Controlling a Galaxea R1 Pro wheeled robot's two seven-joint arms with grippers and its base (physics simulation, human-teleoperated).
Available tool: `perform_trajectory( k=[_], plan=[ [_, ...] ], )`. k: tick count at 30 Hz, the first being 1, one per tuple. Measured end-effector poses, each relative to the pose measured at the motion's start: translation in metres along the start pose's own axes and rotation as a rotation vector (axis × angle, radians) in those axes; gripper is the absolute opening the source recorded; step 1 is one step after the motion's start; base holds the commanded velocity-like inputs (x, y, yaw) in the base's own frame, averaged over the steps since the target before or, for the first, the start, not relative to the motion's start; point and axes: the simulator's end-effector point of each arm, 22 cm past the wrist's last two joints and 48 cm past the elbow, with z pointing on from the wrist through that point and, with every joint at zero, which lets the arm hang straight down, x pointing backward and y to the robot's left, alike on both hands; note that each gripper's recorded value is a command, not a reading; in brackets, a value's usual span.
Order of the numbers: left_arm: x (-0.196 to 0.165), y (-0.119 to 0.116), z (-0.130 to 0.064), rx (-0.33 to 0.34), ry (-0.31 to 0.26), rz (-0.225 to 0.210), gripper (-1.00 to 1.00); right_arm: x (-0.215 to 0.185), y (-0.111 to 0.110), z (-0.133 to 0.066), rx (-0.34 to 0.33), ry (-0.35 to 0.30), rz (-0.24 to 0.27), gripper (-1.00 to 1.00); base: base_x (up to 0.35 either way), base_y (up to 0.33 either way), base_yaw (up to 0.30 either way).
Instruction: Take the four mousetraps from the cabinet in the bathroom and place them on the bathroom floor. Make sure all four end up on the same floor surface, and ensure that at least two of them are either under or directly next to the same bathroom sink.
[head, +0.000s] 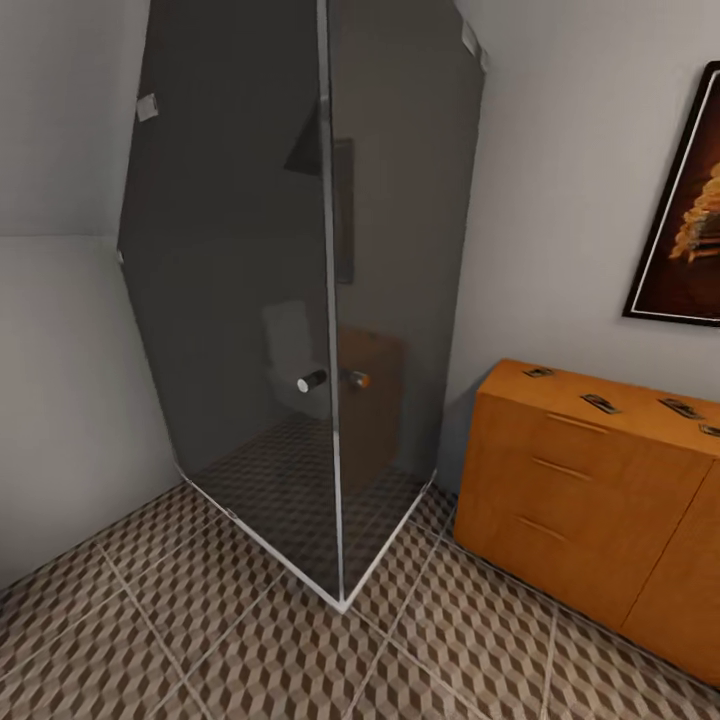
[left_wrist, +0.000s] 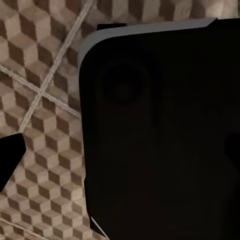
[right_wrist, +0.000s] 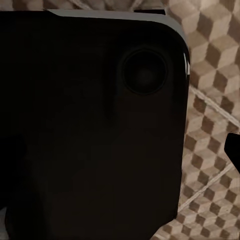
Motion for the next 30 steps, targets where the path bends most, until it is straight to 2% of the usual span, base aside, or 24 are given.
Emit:
perform_trajectory(
  k=[11,30],
  plan=[
    [-0.0003,-0.0002,0.0000,0.002,-0.001,0.055,1.00,-0.0001,0.0027,0.0000,-0.010,0.000,0.001,1.00,0.000,0.000,-0.299],
    [-0.0008,-0.0010,0.0000,0.003,-0.003,0.082,1.00,-0.0005,0.0037,0.0000,-0.014,-0.001,0.002,1.00,0.000,0.000,-0.299]
  ],
)
